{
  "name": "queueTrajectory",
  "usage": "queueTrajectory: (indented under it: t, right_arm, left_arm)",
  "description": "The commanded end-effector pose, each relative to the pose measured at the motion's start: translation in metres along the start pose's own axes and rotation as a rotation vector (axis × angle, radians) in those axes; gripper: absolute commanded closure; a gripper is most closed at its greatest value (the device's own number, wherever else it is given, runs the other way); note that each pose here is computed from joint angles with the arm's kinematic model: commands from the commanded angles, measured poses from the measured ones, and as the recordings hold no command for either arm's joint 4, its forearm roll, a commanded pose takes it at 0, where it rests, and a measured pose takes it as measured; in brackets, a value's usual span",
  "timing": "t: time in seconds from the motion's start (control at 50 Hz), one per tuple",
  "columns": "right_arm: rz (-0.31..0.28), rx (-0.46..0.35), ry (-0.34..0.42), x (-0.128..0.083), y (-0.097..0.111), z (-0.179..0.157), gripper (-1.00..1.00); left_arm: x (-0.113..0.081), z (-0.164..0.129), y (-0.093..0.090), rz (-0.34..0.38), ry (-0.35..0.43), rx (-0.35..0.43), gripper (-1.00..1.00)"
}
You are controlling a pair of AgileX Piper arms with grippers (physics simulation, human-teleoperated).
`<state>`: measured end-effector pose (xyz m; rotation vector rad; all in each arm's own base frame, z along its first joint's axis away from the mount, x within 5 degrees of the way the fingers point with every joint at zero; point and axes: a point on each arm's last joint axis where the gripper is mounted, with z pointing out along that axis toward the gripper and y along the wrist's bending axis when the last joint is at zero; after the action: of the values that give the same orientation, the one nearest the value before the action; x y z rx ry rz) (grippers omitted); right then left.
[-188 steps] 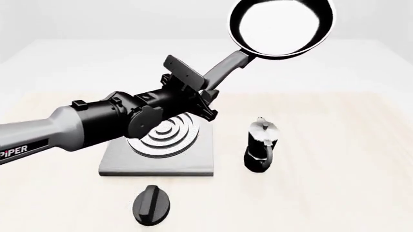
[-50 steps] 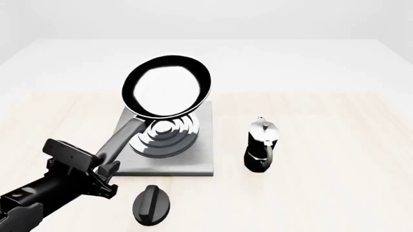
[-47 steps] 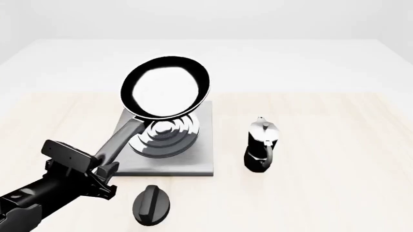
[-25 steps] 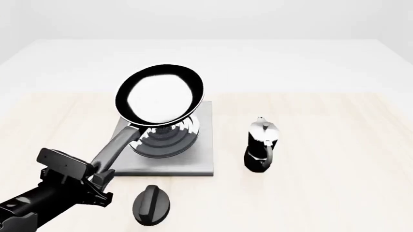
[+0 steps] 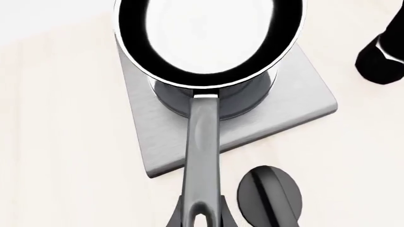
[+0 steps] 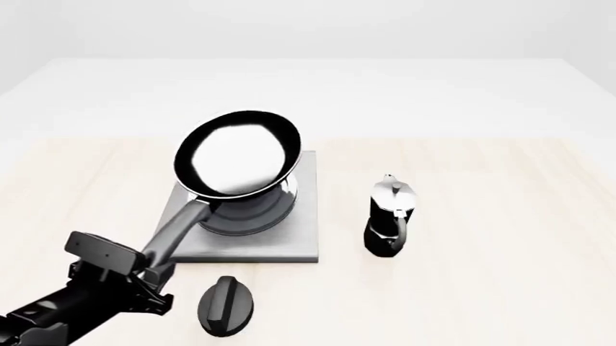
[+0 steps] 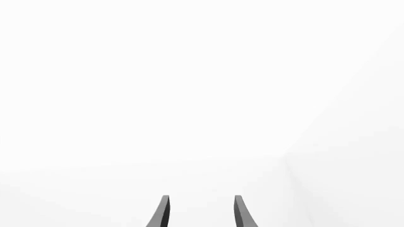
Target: Put the frying pan on the stove.
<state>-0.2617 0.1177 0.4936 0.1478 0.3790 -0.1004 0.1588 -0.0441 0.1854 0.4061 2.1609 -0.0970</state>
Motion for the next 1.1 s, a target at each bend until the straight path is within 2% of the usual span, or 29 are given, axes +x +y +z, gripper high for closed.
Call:
queueTrajectory:
  t: [0.02, 0.48, 1.1]
  right_arm:
    - [-0.001, 0.001, -0.001, 0.001, 0.001, 0.001, -1.0]
    - [-0.001, -0.001, 0.0, 0.0, -0.001, 0.0, -1.0]
    - [0.001, -0.004, -0.002, -0.003, -0.001, -0.002, -1.0]
  left_arm:
    - [-0.008, 0.005, -0.002, -0.018, -0.039, 0.008, 1.0]
    - [-0.002, 0.004, 0.005, -0.04, -0.022, -0.026, 1.0]
    - [0.005, 0.007, 0.002, -0.049, 0.0, -0.013, 1.0]
